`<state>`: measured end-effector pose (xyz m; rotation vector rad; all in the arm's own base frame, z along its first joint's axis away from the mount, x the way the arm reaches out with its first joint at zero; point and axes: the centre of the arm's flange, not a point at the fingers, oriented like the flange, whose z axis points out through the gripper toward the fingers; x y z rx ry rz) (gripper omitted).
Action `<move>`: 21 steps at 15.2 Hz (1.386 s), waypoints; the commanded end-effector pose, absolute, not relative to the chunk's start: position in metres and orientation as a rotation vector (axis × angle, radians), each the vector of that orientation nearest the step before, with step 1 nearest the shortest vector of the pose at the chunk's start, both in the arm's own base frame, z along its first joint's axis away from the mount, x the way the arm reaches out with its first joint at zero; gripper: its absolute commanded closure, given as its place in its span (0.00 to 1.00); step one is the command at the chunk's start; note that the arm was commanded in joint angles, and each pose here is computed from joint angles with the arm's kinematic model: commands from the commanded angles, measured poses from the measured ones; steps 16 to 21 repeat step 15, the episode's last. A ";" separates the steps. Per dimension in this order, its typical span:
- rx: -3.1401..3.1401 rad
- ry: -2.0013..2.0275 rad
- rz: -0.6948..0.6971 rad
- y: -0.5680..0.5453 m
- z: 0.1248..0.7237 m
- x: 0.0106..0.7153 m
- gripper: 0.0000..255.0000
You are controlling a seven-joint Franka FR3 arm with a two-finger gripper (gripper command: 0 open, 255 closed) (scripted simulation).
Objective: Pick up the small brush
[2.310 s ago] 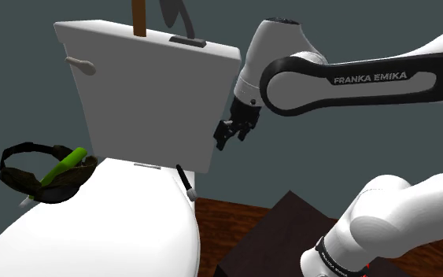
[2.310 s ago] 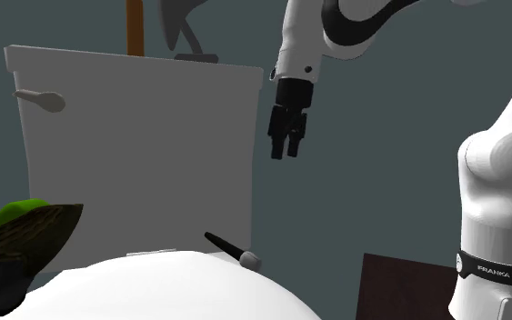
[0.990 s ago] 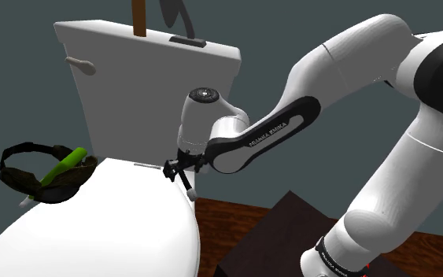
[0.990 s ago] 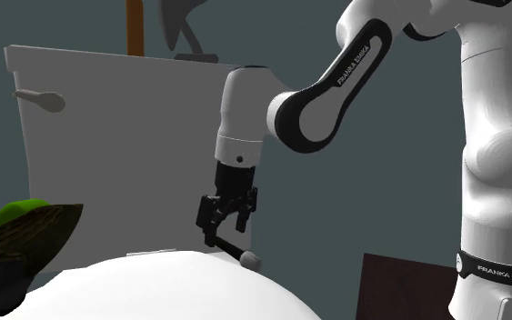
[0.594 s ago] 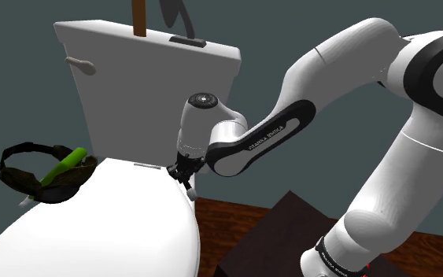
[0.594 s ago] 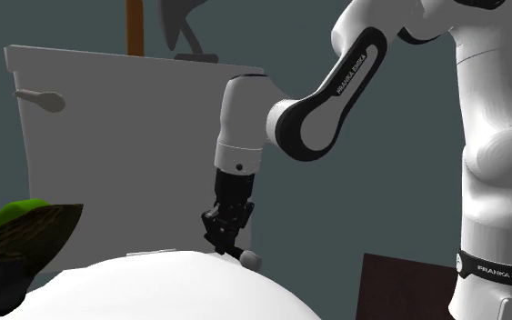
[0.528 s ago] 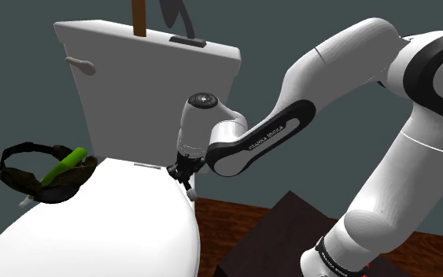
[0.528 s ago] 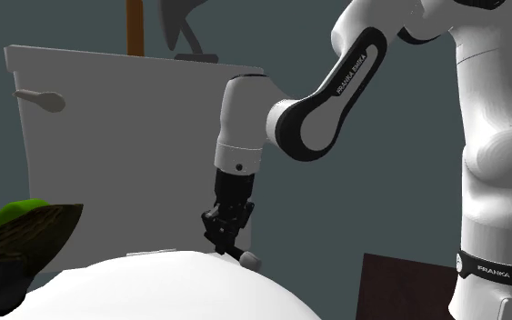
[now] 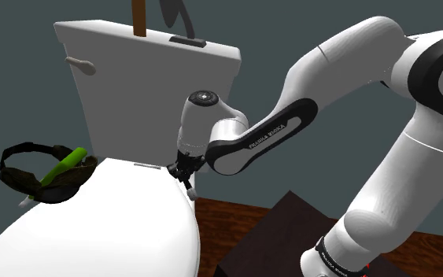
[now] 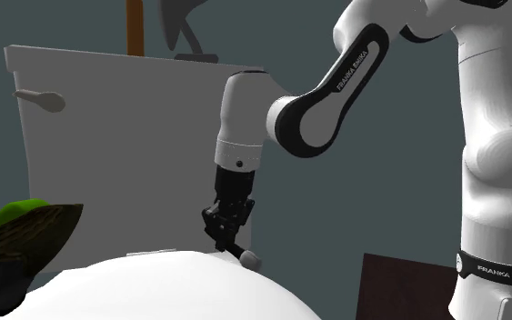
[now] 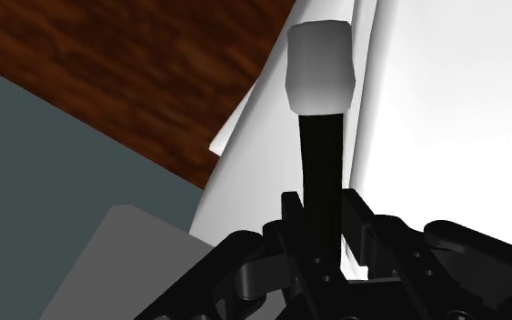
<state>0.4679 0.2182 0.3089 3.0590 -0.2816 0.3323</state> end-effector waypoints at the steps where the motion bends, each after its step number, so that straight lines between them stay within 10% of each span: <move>1: 3.059 -0.282 0.332 0.219 0.318 0.468 1.00; 21: 3.059 -0.282 0.332 0.219 0.382 0.468 1.00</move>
